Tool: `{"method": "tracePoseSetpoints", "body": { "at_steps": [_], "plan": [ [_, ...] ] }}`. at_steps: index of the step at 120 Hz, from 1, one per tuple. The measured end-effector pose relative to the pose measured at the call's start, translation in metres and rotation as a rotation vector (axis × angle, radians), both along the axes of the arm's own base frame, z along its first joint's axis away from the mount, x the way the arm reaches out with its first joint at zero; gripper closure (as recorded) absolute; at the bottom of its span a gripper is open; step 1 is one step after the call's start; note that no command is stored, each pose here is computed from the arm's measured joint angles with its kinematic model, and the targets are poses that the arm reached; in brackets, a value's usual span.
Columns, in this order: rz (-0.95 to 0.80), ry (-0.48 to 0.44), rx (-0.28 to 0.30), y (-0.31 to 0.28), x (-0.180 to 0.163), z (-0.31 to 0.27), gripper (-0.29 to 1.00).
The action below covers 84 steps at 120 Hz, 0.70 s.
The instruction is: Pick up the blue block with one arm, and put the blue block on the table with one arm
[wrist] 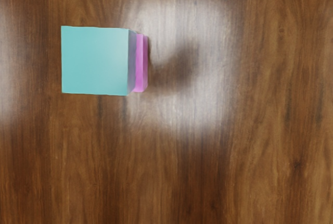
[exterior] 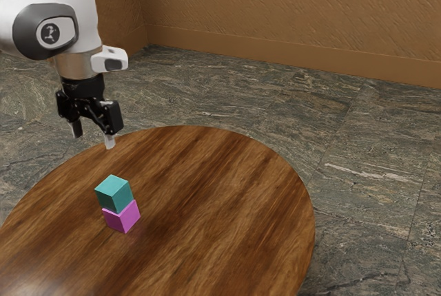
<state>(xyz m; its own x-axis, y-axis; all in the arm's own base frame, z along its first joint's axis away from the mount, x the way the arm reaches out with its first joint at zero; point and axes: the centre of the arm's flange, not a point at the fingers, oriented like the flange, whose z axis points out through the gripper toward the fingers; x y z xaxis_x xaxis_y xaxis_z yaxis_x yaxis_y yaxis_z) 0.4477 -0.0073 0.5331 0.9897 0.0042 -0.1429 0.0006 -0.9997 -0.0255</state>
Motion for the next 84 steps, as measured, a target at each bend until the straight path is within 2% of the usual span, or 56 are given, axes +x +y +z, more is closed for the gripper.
{"method": "tracePoseSetpoints", "body": {
  "at_steps": [56,84],
  "plan": [
    [0.021,-0.081,0.005,0.018,-0.020,-0.094,0.00],
    [-0.062,-0.153,0.001,0.030,-0.007,-0.110,0.00]
  ]
}}
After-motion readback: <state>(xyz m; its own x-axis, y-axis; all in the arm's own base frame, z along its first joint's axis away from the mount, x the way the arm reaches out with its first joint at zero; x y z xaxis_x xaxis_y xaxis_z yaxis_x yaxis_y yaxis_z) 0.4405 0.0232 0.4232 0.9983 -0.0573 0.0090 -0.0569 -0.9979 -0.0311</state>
